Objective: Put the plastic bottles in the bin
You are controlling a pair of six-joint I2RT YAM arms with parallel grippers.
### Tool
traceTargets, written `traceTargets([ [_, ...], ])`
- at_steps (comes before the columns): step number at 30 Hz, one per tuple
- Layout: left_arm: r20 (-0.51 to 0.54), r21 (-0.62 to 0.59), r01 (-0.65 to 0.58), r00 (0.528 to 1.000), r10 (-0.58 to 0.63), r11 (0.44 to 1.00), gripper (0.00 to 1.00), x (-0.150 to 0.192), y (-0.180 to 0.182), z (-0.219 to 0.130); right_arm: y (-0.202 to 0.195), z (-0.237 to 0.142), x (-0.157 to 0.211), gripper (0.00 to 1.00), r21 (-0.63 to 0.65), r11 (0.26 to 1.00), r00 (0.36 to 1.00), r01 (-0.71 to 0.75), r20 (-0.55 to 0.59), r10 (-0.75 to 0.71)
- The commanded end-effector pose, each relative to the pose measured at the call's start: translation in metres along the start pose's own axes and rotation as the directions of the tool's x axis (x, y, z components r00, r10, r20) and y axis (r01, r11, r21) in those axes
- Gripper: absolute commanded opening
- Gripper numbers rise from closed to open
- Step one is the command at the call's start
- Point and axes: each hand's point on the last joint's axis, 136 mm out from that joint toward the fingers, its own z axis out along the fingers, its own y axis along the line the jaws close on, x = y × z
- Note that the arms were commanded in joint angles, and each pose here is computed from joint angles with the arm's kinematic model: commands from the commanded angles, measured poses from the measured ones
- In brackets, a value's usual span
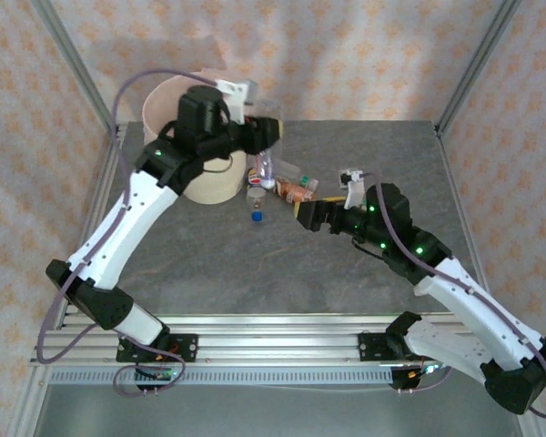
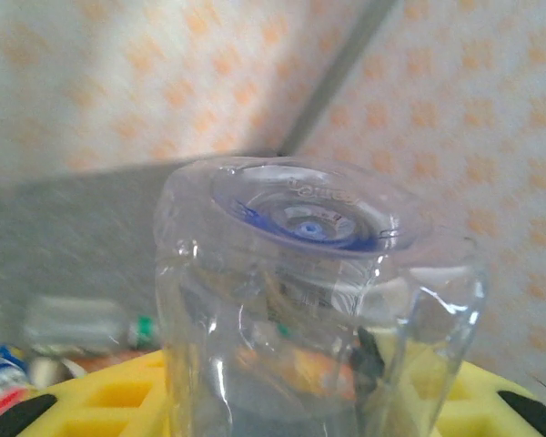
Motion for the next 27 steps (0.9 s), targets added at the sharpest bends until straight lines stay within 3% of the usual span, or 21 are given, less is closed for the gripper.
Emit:
traceTargets([
  [1, 0.117, -0.142, -0.118, 0.984, 0.135, 0.983, 0.44, -0.049, 0.024, -0.042, -0.028, -0.018, -0.014, 0.99, 0.195, 0.98, 0.997, -0.042, 0.074, 0.028],
  [7, 0.172, -0.359, -0.229, 0.937, 0.305, 0.905, 0.43, -0.105, 0.063, -0.07, -0.051, -0.028, -0.015, 0.99, 0.327, 0.942, 0.994, -0.072, 0.096, 0.042],
  [13, 0.094, -0.533, -0.323, 0.896, 0.434, 0.782, 0.43, -0.128, 0.105, -0.072, -0.057, -0.03, -0.018, 0.99, 0.362, 0.927, 0.991, -0.097, 0.119, 0.057],
  [20, -0.091, -0.635, -0.419, 0.875, 0.476, 0.649, 0.44, -0.127, 0.176, -0.045, -0.076, -0.043, -0.022, 0.99, 0.49, 0.86, 0.986, -0.142, 0.142, 0.081],
  [27, -0.243, -0.648, -0.494, 0.855, 0.458, 0.58, 0.45, -0.105, 0.231, -0.009, -0.1, -0.054, -0.019, 0.99, 0.634, 0.753, 0.984, -0.179, 0.134, 0.121],
])
